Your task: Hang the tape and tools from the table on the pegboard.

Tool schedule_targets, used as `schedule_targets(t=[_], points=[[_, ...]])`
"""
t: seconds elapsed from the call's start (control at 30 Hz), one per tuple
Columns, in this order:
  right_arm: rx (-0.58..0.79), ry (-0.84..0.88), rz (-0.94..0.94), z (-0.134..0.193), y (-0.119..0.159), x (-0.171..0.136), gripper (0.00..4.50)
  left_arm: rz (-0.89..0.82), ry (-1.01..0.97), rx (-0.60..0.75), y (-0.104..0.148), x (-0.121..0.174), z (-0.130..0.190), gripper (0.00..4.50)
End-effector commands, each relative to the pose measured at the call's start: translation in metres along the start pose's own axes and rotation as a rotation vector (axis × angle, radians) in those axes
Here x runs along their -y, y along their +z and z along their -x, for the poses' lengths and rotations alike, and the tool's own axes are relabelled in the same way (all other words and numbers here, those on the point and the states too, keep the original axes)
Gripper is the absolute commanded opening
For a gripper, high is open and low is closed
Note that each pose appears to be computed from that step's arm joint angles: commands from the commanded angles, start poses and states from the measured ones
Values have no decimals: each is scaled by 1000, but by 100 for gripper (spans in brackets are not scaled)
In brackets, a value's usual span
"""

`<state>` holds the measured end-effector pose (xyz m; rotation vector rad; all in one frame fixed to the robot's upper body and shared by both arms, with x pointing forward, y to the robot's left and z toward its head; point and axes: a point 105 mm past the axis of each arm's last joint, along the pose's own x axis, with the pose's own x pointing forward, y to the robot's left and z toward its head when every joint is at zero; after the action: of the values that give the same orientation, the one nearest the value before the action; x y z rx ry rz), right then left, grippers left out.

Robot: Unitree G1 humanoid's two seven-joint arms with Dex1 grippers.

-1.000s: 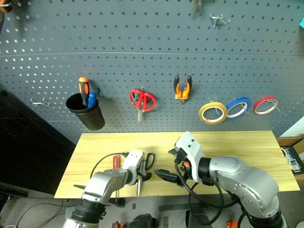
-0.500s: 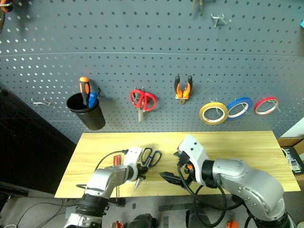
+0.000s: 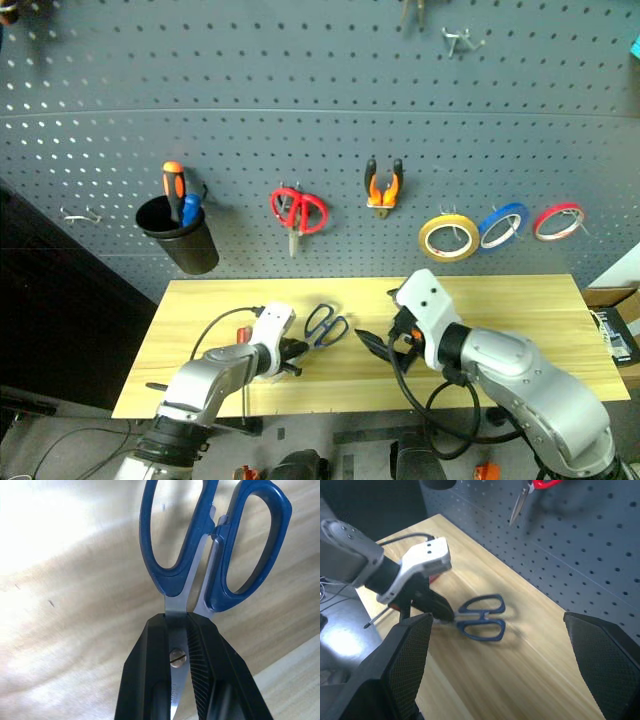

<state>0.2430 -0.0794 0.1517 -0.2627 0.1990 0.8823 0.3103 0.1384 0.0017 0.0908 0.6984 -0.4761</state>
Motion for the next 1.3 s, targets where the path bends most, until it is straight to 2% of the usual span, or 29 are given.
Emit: schedule_targets(t=[0.03,0.2,0.43,0.67,0.87,1.03,1.17,1.3], points=[[89,-8,65,9,20,-1,450,-76,-15,189,31,1,21,21],[191,-29,107,19,44,5,450,-240,26,451,54,-6,64,21],[172,-37,150,25,44,8,450,-484,71,728,86,13,104,21],[174,-11,169,28,46,6,450,-610,105,877,106,16,128,21],[180,-21,178,27,47,10,450,-540,176,936,132,4,129,21],[185,-26,190,26,49,13,450,-489,192,927,144,-4,120,21],[196,-21,208,25,54,12,450,-470,190,914,148,-7,112,21],[207,-1,226,26,60,9,450,-473,158,880,140,-3,106,21]])
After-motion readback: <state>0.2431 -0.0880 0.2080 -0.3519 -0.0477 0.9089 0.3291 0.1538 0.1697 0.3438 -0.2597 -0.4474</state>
